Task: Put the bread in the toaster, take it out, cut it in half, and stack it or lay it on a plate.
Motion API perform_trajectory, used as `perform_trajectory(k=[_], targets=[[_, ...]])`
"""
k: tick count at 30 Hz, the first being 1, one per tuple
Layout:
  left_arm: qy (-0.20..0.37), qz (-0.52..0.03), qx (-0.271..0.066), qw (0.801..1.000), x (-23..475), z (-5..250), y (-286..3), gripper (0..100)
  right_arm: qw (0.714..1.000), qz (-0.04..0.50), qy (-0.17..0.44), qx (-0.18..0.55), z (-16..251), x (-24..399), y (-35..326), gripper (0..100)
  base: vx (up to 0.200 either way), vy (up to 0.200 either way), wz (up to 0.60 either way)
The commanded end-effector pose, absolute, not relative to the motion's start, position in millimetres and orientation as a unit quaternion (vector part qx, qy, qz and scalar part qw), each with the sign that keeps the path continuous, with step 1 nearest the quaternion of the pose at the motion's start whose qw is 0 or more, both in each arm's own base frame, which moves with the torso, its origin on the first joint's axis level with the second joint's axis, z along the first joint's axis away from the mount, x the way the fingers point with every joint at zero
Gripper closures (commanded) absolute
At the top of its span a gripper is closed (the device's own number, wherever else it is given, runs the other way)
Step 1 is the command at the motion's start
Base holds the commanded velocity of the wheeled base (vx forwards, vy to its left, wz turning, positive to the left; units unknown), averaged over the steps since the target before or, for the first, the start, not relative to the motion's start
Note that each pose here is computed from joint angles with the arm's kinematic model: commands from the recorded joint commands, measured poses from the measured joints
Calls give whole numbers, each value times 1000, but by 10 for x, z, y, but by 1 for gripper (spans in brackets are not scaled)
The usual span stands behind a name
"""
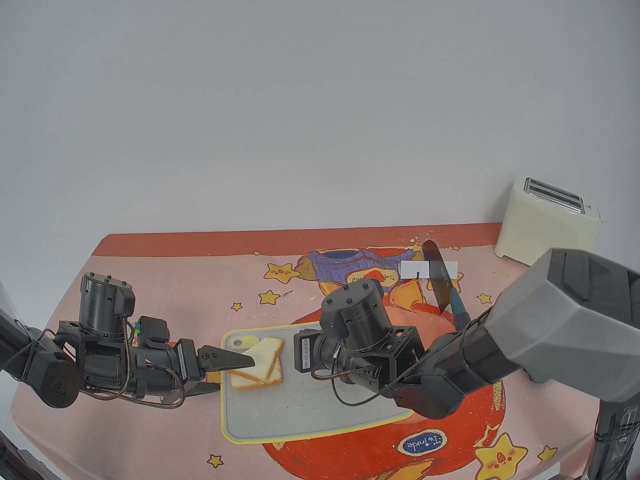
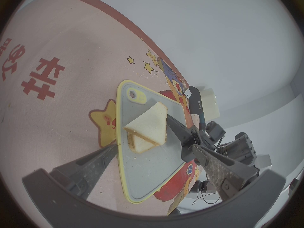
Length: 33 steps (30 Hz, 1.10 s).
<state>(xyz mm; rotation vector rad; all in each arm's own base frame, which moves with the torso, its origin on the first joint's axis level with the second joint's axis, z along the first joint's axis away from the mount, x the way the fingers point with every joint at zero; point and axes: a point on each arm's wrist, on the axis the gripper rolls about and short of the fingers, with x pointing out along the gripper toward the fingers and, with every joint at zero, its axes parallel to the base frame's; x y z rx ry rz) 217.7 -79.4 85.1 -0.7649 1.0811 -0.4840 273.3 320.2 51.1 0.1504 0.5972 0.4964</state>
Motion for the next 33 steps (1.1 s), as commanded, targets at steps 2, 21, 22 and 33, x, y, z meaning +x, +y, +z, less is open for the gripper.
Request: perform_trajectory(k=[2,21,22,33], targets=[[502,-220,-352,759,2181,829,-796,0,927,247,270,89,643,2785,3228,100,0,0,0],[502,-220,-351,759,2179,829,-799,0,921,259,280,81,467,2802,3398,100,0,0,0],[502,-220,-351,759,2179,829,-799,0,921,258,280,81,467,2802,3398,100,0,0,0],[503,-220,-351,759,2181,825,-799,0,915,266,296,68,440,2616,3365,100,0,0,0]])
